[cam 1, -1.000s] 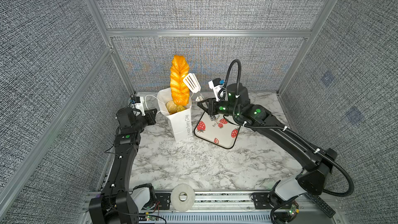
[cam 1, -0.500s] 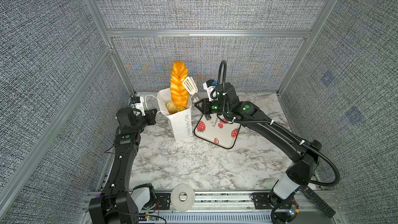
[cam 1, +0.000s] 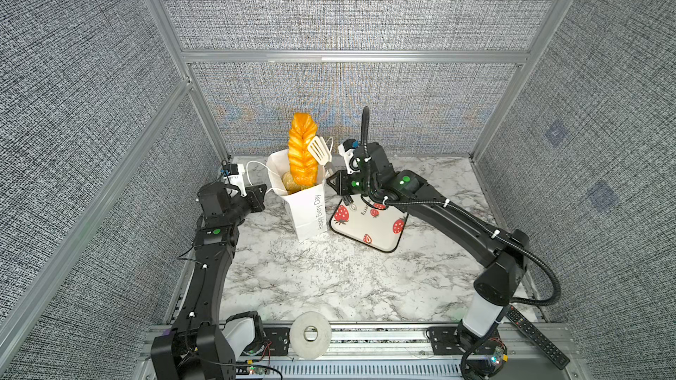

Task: Place the fake bread into the paper bag
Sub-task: 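Carry the braided loaf over the bag opening with the right tongs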

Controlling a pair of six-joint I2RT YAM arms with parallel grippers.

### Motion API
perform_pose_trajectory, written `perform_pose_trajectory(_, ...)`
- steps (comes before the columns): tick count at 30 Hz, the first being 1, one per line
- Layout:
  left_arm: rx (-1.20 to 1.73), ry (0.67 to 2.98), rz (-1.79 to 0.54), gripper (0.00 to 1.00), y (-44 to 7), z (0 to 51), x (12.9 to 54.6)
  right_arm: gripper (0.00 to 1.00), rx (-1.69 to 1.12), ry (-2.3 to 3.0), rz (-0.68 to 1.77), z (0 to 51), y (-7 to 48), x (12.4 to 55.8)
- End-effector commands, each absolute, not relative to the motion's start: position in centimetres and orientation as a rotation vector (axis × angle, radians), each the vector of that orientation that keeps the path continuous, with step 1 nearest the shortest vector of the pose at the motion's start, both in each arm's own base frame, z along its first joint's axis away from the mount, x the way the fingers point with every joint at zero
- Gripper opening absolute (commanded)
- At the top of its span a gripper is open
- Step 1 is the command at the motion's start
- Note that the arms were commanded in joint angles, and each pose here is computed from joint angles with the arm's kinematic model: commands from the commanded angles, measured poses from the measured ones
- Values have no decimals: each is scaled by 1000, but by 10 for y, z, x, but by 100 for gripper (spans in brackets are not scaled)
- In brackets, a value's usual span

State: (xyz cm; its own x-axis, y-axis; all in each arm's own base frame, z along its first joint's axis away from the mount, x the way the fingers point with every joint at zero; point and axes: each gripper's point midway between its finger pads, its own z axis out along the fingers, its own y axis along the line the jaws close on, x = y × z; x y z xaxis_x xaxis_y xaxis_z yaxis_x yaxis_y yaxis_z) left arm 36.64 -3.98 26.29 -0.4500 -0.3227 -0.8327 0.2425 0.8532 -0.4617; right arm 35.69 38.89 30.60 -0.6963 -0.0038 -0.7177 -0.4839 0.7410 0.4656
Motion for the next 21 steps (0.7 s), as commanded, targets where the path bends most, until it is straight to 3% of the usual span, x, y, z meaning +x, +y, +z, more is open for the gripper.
perform_pose_trajectory(1, -41, 1919, -648, 0, -41, 268, 366, 19, -374, 2162, 867, 319, 395, 357)
perform_pose_trajectory(21, -40, 1918, -648, 0, -41, 268, 366, 20, -452, 2211, 753, 302, 396, 330)
